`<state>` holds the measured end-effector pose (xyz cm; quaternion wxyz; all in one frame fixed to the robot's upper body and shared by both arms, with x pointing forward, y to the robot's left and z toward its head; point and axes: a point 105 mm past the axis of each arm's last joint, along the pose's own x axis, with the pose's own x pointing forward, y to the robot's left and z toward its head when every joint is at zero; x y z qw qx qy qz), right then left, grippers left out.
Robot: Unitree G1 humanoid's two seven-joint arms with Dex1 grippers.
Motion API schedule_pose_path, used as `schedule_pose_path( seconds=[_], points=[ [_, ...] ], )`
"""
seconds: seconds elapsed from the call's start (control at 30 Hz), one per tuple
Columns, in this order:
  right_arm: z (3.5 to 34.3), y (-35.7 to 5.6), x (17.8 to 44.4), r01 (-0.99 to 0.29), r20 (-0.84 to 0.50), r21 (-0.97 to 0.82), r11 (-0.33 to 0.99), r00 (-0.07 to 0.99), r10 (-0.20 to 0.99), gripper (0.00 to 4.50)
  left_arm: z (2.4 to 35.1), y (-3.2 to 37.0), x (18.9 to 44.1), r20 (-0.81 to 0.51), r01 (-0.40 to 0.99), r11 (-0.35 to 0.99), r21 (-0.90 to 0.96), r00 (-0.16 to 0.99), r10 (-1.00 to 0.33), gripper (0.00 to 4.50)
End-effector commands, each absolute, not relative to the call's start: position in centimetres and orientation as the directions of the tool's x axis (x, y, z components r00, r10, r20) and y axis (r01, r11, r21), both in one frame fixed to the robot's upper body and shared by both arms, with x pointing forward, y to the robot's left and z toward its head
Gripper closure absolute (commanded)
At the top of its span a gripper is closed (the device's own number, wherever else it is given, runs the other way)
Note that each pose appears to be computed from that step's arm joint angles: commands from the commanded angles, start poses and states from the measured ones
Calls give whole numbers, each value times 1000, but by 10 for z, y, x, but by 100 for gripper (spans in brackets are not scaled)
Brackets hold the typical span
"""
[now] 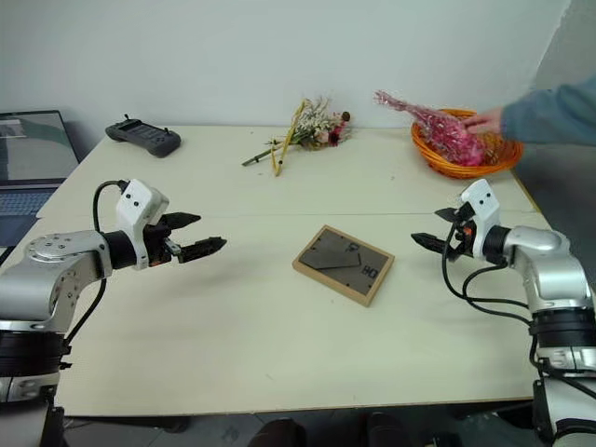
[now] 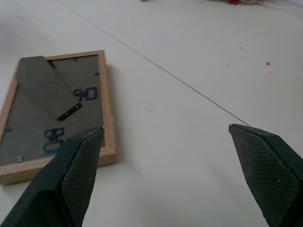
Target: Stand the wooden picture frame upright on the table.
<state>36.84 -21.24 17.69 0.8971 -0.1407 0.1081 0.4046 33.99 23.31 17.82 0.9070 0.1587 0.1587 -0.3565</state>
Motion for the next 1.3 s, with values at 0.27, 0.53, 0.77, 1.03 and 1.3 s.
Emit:
schedule_pose_path(
  seconds=[0.27, 0.53, 0.77, 1.03, 1.3],
  points=[
    [188, -213, 376, -790, -347, -232, 568, 612, 710, 1, 195, 231, 352, -366, 685, 666, 296, 725, -583, 0],
    [186, -209, 402, -744, -355, -318, 588, 668, 654, 80, 188, 203, 332, -401, 805, 549, 223, 589, -702, 119],
    [172, -197, 430, -679, -370, -394, 620, 735, 569, 244, 157, 165, 334, -395, 837, 510, 198, 544, -740, 262],
    [148, -172, 439, -671, -382, -411, 617, 741, 552, 432, 128, 134, 347, -394, 842, 506, 187, 536, -746, 436],
    [126, -131, 419, -781, -413, -370, 503, 624, 664, 447, 109, 120, 353, -434, 844, 507, 175, 528, -730, 446]
  ],
)
